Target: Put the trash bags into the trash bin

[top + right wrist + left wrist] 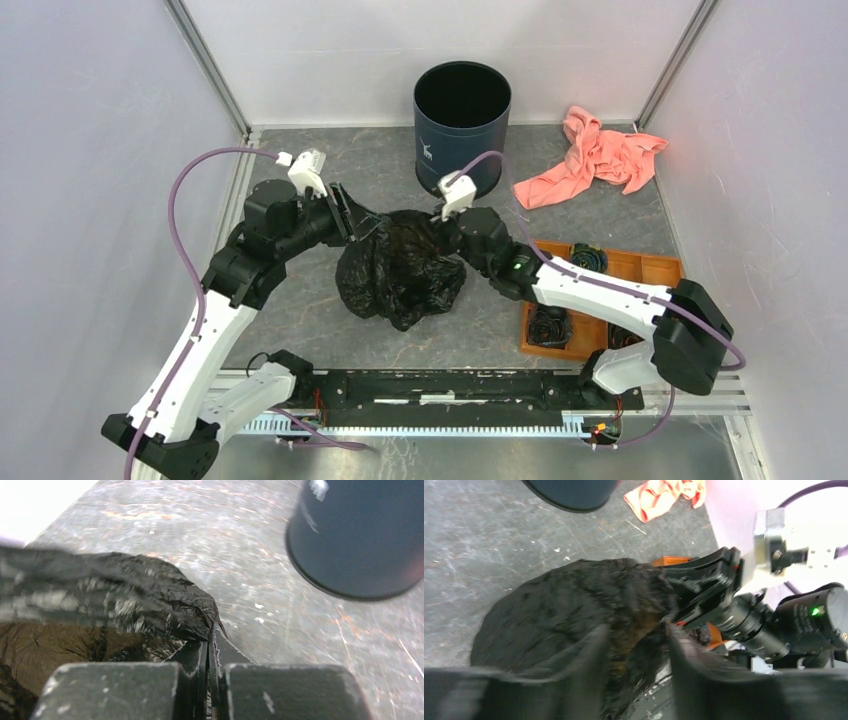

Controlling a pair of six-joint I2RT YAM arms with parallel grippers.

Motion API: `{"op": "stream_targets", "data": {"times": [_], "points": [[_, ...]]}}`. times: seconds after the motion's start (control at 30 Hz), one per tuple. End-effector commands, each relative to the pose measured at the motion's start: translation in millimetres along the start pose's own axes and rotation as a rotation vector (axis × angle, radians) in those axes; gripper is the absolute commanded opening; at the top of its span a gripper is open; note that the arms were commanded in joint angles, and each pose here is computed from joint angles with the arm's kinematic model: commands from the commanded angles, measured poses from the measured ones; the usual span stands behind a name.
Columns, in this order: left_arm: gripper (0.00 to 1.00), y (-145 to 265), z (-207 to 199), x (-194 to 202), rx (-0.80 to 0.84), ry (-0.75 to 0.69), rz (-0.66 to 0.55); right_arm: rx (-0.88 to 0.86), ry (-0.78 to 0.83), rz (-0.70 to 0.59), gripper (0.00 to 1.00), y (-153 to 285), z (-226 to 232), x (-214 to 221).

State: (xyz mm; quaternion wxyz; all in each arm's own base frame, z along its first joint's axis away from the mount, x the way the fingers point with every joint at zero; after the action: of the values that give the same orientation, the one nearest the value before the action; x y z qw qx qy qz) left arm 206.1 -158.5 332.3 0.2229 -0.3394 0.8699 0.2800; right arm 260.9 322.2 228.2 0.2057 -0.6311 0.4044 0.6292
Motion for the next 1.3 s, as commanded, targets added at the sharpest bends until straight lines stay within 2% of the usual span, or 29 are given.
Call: {"op": "stream_targets", "data": {"times": [0.0, 0.07, 0.13, 0.27, 0.37, 0.47, 0.57, 0.63, 0.8, 1.07, 1.27], "points": [[0.63, -2.9, 20.2, -6.5, -0.092, -0.046, -0.069, 0.072, -0.193, 0.027, 0.00, 11.0, -38.9, 19.0], [0.83, -5.9, 29.5, 2.2, -0.105, -0.034, -0.051, 0.060, -0.262, 0.054, 0.00, 13.1, -55.1, 34.9], [0.94, -8.2, 38.6, 12.7, -0.111, -0.017, -0.030, 0.075, -0.276, 0.088, 0.00, 14.6, -68.1, 45.6], [0.97, -11.8, 55.6, 37.6, -0.104, 0.032, 0.022, 0.119, -0.277, 0.130, 0.00, 17.9, -90.0, 61.8], [0.93, -18.9, 73.4, 60.1, -0.095, 0.083, 0.058, 0.113, -0.266, 0.153, 0.00, 18.8, -98.9, 71.9], [0.82, -28.0, 80.9, 70.1, -0.066, 0.111, 0.068, 0.074, -0.254, 0.163, 0.00, 18.7, -103.7, 79.8], [0.71, -38.0, 88.8, 68.3, -0.093, 0.092, 0.060, -0.035, -0.280, 0.151, 0.00, 17.8, -100.4, 81.8], [0.70, -46.5, 94.3, 67.5, -0.114, 0.089, 0.063, -0.071, -0.275, 0.146, 0.00, 17.0, -101.3, 81.9], [0.60, -70.6, 105.0, 74.3, -0.127, 0.083, 0.133, -0.115, -0.262, 0.153, 0.00, 12.8, -105.0, 84.2], [0.65, -94.7, 99.6, 82.7, 0.032, 0.026, 0.187, -0.179, -0.262, 0.154, 0.00, 5.7, -104.1, 87.4], [0.58, -110.3, 97.7, 88.6, 0.090, 0.058, 0.228, -0.205, -0.265, 0.144, 0.00, 4.0, -101.4, 87.2]]}}
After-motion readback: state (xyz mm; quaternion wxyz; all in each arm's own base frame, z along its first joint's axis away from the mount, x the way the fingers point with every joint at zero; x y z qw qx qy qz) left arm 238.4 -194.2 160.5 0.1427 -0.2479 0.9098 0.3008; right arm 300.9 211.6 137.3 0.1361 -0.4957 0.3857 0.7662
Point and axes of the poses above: each gripper's point midway between its finger pads, its own y axis back along the fingers, its own z axis along the line the jaws close on, x = y × z, the point moved 4 cm from there along y, back along the fingers, and after that the axes turned 12 degrees about y, right-handed, at the moved point
